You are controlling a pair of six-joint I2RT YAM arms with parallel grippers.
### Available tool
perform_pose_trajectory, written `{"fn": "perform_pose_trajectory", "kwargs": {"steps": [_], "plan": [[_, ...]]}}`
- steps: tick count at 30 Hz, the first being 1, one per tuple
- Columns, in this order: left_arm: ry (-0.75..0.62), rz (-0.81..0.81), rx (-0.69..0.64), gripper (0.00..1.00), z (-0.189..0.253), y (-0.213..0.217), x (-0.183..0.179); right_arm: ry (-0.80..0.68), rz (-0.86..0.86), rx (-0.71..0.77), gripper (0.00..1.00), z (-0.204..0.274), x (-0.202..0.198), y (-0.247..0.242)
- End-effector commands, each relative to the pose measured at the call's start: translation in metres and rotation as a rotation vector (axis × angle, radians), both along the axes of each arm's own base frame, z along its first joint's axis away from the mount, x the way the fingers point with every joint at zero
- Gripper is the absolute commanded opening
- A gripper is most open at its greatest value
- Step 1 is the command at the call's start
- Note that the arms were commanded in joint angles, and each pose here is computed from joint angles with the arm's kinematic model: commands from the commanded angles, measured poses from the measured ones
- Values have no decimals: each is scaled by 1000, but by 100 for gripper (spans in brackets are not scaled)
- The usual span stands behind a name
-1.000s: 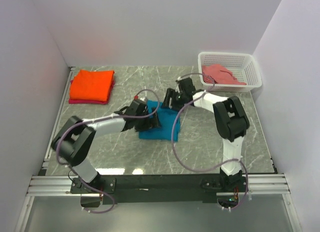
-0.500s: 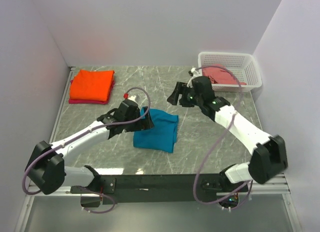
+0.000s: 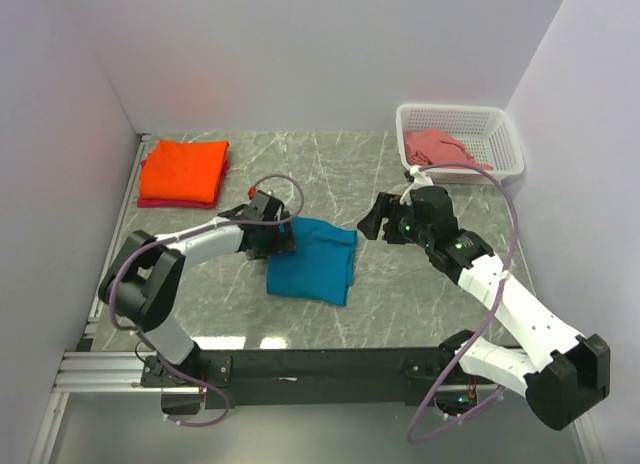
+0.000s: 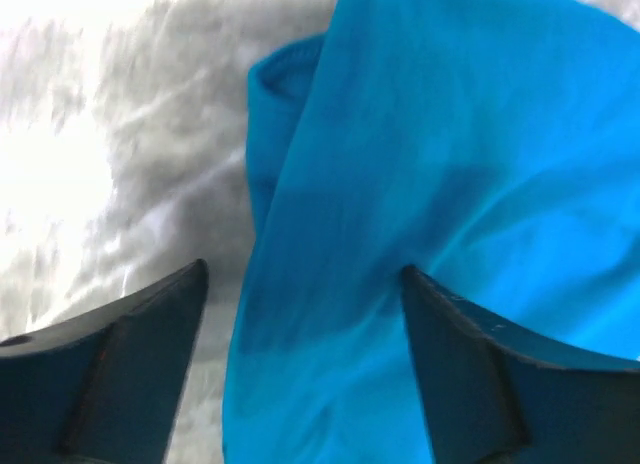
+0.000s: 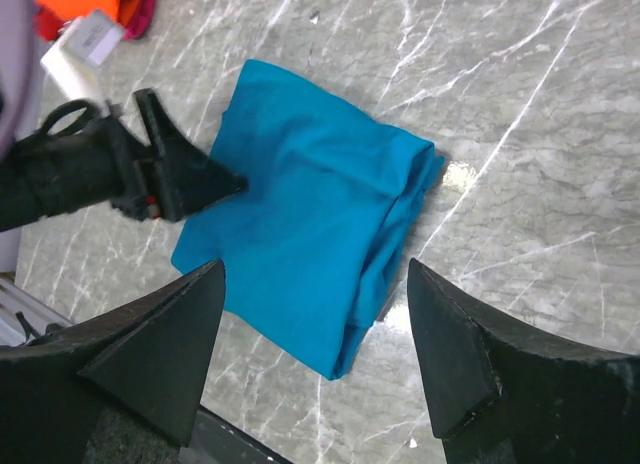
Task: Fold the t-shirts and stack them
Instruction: Fold the tshirt, then neatly place the folded tshirt to the corner
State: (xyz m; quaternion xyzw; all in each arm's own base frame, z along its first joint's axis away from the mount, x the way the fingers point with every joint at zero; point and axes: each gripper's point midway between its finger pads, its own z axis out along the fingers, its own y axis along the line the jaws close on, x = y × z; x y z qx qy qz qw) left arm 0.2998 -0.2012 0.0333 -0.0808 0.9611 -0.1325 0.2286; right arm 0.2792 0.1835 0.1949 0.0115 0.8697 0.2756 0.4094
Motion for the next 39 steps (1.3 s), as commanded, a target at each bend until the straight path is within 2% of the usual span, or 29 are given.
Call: {"fn": "perform_pose_trajectory", "kwargs": {"steps": [1,3,8,10,11,12,14,16,18,19,22,25,29,32,35,37,39], "plan": [[-12,4,56,81,-7,-3,12,-39,-23,2,80,8,1,-7],[-10,7,92,69,-13,-5,13,-40,-22,2,80,7,-2,-9],[8,1,195,50,-26,-10,7,-52,-32,-1,80,7,-3,-14],[19,5,215,35,-33,-10,7,-50,-32,-6,80,5,-4,-15],[19,10,218,23,-34,-11,9,-49,-34,-8,80,3,-4,-16],[25,24,247,1,-39,-6,11,-47,-34,-10,80,2,-5,-17],[5,43,276,1,-35,-6,21,-49,-40,-19,80,0,-5,-20],[-27,87,365,1,-29,9,30,-53,-63,-36,80,-3,-4,-26],[-78,122,430,1,-12,19,44,-50,-89,-58,80,-6,-4,-33],[-132,157,504,1,0,31,53,-52,-105,-73,80,-8,-4,-37],[-266,221,604,1,41,48,77,-54,-146,-117,80,-12,-4,-50],[-363,225,648,1,74,58,98,-56,-161,-145,80,-17,-8,-58],[-462,249,807,1,112,92,121,-72,-181,-167,80,-19,-10,-66],[-520,318,843,1,131,120,140,-80,-195,-180,81,-19,-10,-71],[-543,294,915,1,151,152,154,-75,-198,-192,81,-24,-11,-74],[-590,332,905,1,166,168,168,-77,-201,-201,81,-26,-12,-75],[-657,301,900,1,185,173,183,-84,-206,-206,81,-26,-11,-77]]}}
